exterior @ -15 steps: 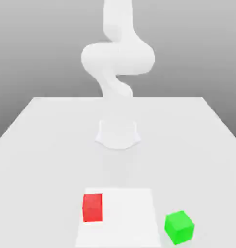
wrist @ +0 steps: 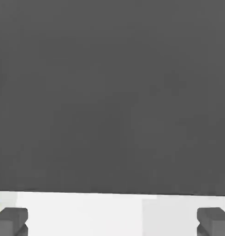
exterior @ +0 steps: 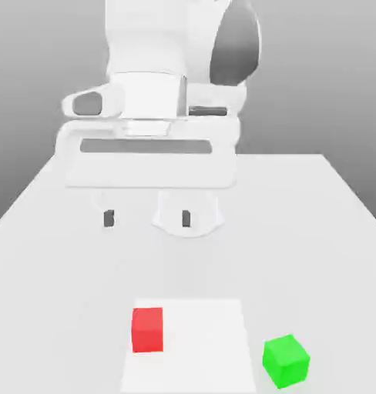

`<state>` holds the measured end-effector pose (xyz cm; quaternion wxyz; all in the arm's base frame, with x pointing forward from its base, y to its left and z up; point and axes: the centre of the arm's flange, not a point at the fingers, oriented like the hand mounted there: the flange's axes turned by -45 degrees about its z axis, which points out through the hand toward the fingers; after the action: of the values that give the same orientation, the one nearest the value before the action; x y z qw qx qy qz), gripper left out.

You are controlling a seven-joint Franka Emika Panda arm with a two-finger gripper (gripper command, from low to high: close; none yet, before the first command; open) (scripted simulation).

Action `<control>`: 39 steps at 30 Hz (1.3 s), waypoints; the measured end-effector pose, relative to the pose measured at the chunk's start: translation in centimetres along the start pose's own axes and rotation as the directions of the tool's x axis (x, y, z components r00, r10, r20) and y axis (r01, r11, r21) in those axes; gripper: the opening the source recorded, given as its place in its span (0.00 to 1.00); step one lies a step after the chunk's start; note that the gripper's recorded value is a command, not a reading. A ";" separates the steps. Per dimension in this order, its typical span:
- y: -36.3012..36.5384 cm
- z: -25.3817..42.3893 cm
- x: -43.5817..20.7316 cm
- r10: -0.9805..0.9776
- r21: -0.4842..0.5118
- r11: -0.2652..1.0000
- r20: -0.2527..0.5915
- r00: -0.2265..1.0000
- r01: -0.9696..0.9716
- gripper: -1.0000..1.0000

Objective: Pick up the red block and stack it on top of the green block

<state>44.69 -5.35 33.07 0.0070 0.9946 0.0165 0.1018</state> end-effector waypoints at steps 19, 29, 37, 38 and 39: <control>0.8 17.1 -8.0 -0.017 0.020 1.000 0.202 0.979 0.013 0.00; -10.6 10.0 -2.3 -0.161 0.049 0.987 0.198 0.967 0.154 0.00; -20.7 14.0 -1.6 -0.242 0.066 0.970 0.192 0.951 0.233 1.00; -20.7 14.0 -1.6 -0.242 0.066 0.970 0.192 0.951 0.233 1.00; -20.7 14.0 -1.6 -0.242 0.066 0.970 0.192 0.951 0.233 1.00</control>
<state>45.33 15.16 18.70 -0.0002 0.9905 0.1373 0.0001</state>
